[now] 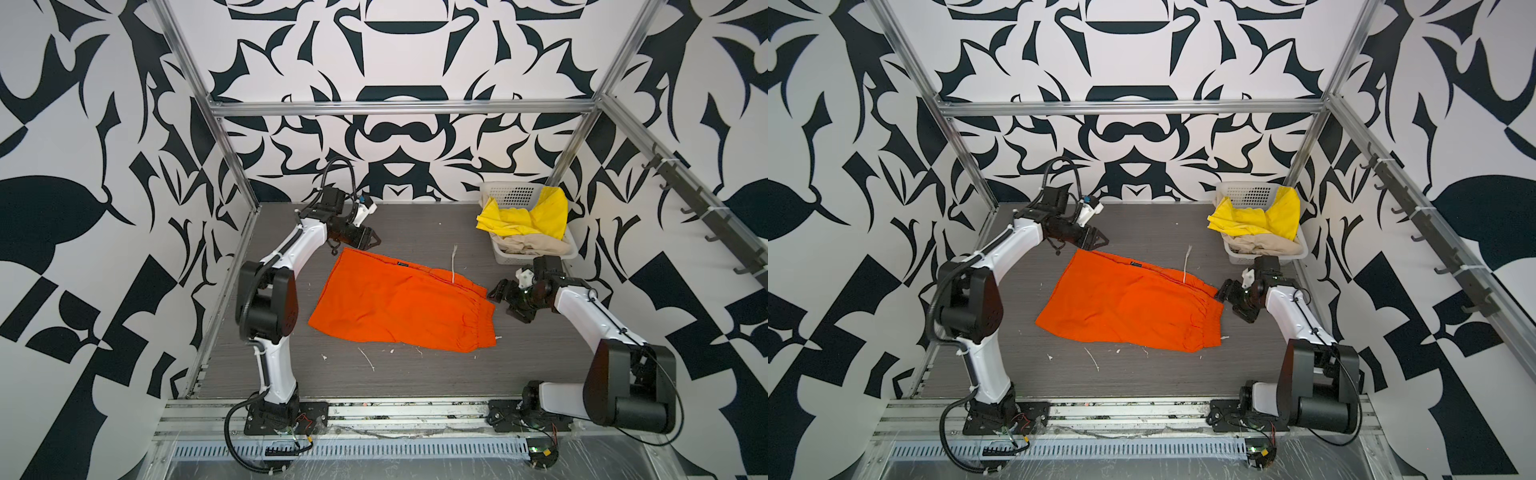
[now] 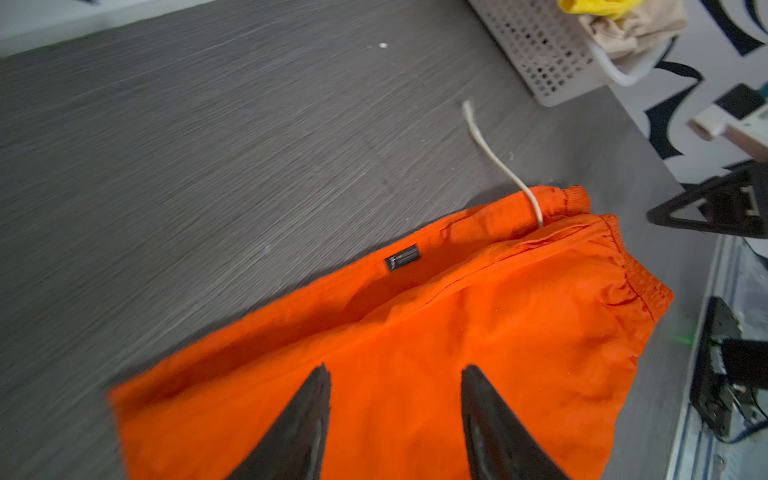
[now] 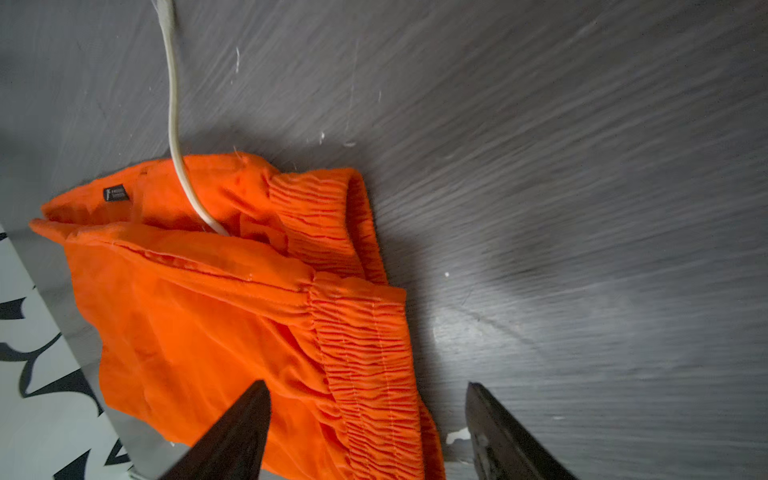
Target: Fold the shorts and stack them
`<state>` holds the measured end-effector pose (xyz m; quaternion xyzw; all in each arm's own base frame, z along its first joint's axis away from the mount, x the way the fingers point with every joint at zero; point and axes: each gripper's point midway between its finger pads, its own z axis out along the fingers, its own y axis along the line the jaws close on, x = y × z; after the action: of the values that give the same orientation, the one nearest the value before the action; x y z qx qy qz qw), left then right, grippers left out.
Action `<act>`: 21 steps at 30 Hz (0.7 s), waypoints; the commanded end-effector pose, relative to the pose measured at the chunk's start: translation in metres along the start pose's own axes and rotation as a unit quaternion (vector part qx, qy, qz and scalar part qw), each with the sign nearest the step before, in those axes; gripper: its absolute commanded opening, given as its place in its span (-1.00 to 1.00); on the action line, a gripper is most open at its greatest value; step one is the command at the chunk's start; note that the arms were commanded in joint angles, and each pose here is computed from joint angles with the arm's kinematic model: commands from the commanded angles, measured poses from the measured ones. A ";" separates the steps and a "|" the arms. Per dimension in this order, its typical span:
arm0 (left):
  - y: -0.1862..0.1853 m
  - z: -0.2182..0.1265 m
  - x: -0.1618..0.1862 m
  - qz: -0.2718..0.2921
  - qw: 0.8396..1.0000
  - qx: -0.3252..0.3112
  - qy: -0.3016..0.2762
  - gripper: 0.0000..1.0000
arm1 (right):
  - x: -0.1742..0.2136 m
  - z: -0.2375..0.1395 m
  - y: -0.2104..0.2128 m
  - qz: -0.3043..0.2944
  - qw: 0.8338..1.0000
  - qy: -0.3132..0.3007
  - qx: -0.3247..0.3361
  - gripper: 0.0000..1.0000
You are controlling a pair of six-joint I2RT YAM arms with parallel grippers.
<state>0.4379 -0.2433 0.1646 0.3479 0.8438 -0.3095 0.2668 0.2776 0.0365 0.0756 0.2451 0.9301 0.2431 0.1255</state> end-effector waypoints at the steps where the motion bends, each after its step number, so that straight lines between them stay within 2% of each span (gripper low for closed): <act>1: -0.044 0.022 0.009 0.143 0.982 0.120 0.014 0.11 | -0.008 0.007 0.017 0.006 0.998 -0.008 -0.056 0.53; 5: -0.054 0.051 0.015 0.215 0.964 0.153 0.028 0.18 | -0.004 0.023 0.007 0.017 0.999 0.011 -0.050 0.46; 11: -0.061 0.094 0.048 0.305 0.931 0.172 0.105 0.22 | -0.001 0.040 0.001 0.030 0.998 0.029 -0.056 0.18; 16: -0.056 0.119 0.053 0.340 0.918 0.174 0.106 0.23 | 0.002 0.044 -0.001 0.032 0.997 0.034 -0.059 -0.03; 21: -0.053 0.137 0.050 0.370 0.910 0.161 0.094 0.24 | 0.004 0.046 -0.004 0.032 0.997 0.033 -0.056 -0.32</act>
<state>0.3945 -0.3444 0.0593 0.6770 0.6397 -0.3000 0.2059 0.2871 0.0523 0.0321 0.2638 0.9123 0.2992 0.0925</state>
